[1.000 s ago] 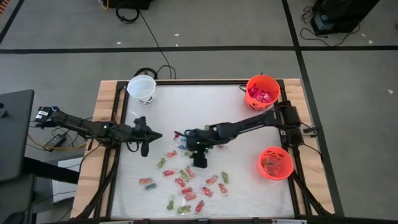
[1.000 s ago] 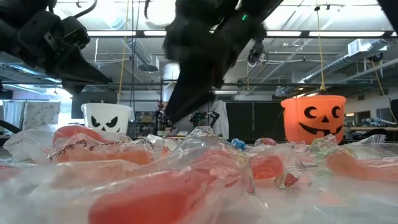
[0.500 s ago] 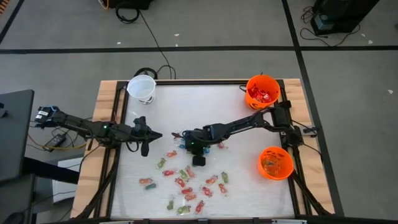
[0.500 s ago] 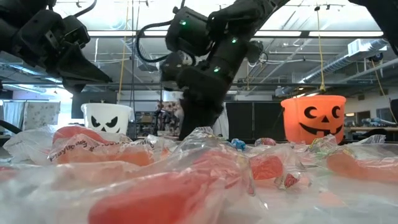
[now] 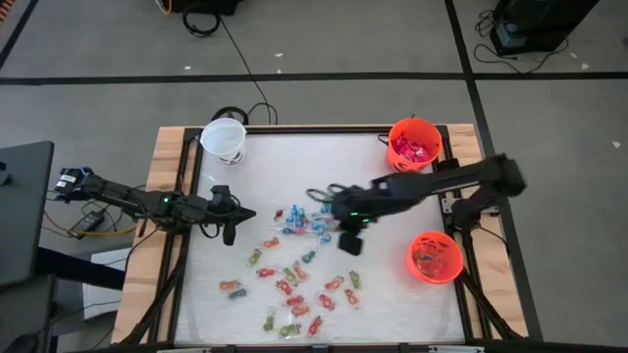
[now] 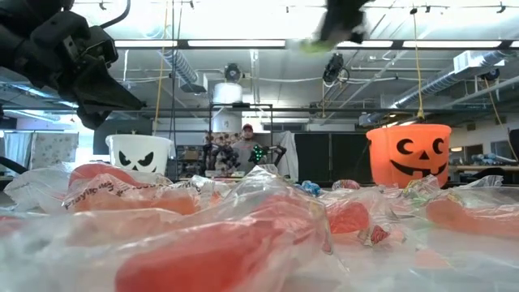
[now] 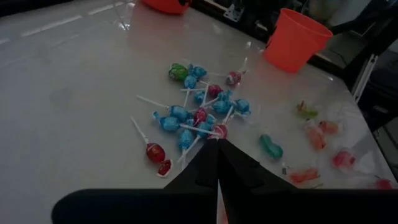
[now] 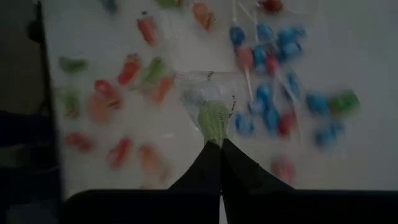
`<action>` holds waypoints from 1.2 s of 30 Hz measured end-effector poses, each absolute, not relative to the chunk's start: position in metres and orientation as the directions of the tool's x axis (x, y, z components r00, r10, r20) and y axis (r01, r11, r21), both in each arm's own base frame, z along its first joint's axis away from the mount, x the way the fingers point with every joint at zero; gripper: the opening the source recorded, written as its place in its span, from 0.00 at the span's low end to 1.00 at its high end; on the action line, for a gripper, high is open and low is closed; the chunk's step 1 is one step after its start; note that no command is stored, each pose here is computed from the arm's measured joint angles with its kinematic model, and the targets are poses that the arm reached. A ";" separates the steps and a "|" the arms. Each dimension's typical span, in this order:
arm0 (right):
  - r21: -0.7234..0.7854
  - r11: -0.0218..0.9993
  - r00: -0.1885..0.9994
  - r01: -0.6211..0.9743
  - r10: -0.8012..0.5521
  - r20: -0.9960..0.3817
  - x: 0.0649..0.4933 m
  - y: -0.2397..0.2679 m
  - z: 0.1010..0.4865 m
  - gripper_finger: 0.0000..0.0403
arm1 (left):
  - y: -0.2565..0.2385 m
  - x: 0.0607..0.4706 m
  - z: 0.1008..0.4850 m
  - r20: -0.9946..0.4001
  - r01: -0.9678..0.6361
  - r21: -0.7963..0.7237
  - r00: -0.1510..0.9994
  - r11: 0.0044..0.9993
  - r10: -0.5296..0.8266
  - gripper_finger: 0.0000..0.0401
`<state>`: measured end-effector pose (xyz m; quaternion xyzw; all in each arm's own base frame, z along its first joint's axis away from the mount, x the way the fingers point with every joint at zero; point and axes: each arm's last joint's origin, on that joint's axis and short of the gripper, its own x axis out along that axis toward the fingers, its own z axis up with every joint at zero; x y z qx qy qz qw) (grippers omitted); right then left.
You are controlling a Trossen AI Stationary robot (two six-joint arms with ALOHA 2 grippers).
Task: Sort candy by brand, put in halloween buckets
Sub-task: Put the green gummy into the bottom orange bucket
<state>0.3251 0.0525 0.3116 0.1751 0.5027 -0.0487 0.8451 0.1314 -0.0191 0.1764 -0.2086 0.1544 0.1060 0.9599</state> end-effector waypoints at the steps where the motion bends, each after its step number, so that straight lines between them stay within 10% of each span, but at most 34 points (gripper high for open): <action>1: 0.248 0.926 0.467 0.286 0.091 -0.880 0.314 0.055 0.317 0.01 | -0.019 0.131 0.176 -0.340 -0.266 -0.369 0.930 0.890 0.137 0.03; 22: -0.051 0.697 -0.053 0.715 -0.019 -0.998 0.163 0.123 0.275 0.01 | -0.026 0.139 0.168 -0.414 -0.132 -0.405 0.909 0.905 -0.052 0.03; 36: 0.023 0.649 0.039 0.760 -0.010 -0.999 0.148 0.139 0.262 0.28 | -0.027 0.143 0.167 -0.406 -0.133 -0.414 0.912 0.901 -0.052 0.03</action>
